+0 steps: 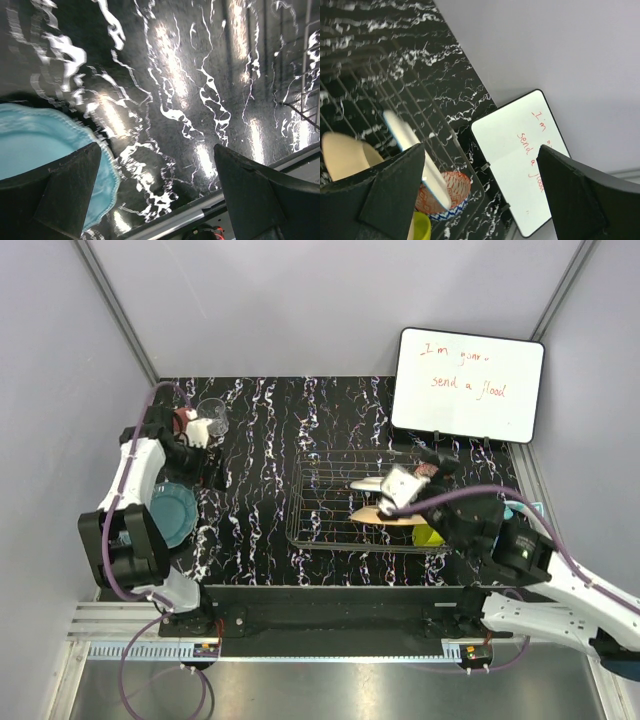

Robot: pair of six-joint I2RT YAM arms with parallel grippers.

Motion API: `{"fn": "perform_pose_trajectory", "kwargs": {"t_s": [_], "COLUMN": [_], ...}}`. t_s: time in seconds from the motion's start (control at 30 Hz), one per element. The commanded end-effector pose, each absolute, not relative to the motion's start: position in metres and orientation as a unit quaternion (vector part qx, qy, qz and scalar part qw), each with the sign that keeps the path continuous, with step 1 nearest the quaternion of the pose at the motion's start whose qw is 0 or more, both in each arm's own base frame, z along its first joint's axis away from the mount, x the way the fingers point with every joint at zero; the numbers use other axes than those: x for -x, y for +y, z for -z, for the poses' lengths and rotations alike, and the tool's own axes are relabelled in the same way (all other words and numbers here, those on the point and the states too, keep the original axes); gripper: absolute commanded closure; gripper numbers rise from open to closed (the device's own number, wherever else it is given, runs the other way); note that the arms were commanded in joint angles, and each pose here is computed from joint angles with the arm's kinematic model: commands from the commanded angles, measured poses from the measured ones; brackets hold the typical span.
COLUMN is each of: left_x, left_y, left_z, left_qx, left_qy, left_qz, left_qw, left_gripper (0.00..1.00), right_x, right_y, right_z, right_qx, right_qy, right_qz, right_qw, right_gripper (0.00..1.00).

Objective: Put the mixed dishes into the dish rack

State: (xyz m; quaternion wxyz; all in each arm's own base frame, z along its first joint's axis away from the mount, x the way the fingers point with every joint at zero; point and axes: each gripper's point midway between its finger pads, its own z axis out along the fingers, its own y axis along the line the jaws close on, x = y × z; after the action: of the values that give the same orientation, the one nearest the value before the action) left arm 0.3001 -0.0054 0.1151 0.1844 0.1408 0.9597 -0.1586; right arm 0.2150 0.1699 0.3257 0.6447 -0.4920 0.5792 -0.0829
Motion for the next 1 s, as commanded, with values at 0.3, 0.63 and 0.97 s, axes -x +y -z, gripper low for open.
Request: {"fn": "perform_pose_trajectory", "kwargs": {"t_s": [0.3, 0.63, 0.97], "left_x": [-0.223, -0.157, -0.156], "left_y": [0.094, 0.159, 0.185], "left_z": [-0.143, -0.111, -0.082], "left_qx": [-0.070, 0.008, 0.054], "left_qy": [0.972, 0.982, 0.979], "left_qz": [0.084, 0.069, 0.041], "left_qw": [0.208, 0.178, 0.192], "left_gripper": [0.01, 0.01, 0.01], "right_x": [-0.290, -0.366, -0.372], "right_y": [0.318, 0.432, 0.438], "right_z": [-0.364, -0.315, -0.289], "right_qx": [0.367, 0.341, 0.321], "right_qy": [0.696, 0.748, 0.767], "right_qz": [-0.110, -0.262, -0.311], "right_qw": [0.608, 0.506, 0.461], "right_gripper": [0.00, 0.00, 0.00]}}
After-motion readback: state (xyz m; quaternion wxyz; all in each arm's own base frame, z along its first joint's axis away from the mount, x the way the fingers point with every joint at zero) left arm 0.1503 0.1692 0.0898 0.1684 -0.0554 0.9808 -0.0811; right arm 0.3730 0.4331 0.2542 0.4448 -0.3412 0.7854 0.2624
